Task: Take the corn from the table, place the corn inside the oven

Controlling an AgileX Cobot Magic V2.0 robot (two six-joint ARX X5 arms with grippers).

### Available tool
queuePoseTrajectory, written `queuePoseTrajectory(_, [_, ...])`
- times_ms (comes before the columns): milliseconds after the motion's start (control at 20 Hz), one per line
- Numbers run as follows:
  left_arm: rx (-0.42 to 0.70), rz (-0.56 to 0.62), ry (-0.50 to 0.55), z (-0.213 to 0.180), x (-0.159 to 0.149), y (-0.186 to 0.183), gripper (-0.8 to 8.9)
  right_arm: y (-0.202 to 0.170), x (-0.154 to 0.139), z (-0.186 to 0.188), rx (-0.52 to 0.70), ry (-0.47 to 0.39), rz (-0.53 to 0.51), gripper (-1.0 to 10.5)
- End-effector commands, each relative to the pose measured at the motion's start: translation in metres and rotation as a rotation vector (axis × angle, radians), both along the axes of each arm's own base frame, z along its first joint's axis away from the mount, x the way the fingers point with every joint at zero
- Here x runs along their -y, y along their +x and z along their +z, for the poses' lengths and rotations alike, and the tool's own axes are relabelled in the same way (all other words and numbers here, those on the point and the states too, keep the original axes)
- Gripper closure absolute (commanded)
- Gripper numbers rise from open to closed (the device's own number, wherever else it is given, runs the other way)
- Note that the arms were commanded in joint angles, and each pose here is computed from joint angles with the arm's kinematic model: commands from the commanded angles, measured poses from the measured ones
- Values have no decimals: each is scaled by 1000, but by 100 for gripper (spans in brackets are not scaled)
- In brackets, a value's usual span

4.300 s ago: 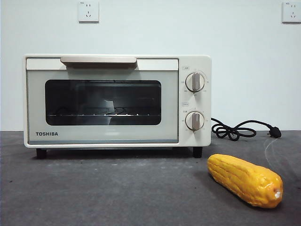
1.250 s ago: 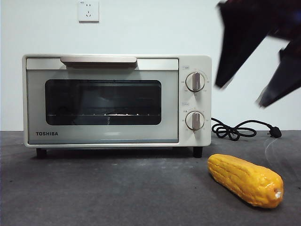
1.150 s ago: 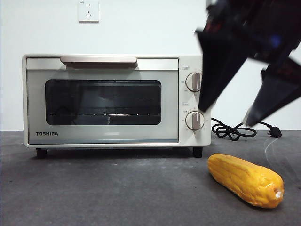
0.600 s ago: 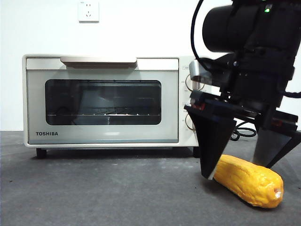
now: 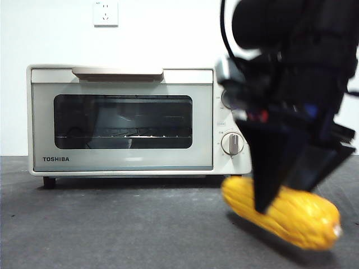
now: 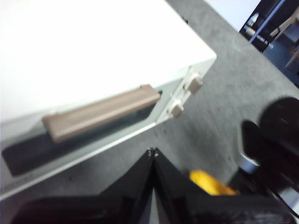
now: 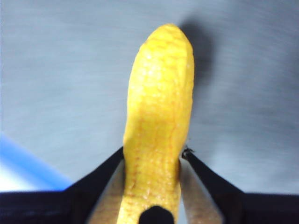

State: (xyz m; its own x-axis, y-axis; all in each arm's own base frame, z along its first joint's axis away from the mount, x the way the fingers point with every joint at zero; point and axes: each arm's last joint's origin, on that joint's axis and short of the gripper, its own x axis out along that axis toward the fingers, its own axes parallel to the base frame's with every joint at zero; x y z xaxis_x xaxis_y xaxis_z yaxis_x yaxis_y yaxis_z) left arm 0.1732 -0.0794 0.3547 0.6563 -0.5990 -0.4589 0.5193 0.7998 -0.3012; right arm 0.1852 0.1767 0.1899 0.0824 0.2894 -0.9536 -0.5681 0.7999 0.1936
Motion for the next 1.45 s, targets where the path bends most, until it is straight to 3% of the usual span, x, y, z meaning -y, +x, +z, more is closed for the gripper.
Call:
queuePoseTrajectory(50, [28,-1,-8,-1,5,11,819,-16,-6,16,38,63,35,959])
queuePoseTrajectory(300, [33,0,-9,-13,17,40,819,-56,-6,64,146,243,92,959])
queuePoseTrajectory(650, [24,70,58,-33,26,69,819,-95,22,134,290,499,125,959])
queuePoseTrajectory(1150, [64,122,132,-39,27,78,819,-111,46,195,399,596,150,959])
queuePoseTrajectory(1450, [29,118,163,-49,29,85,819,-115,52,213,443,625,169,959])
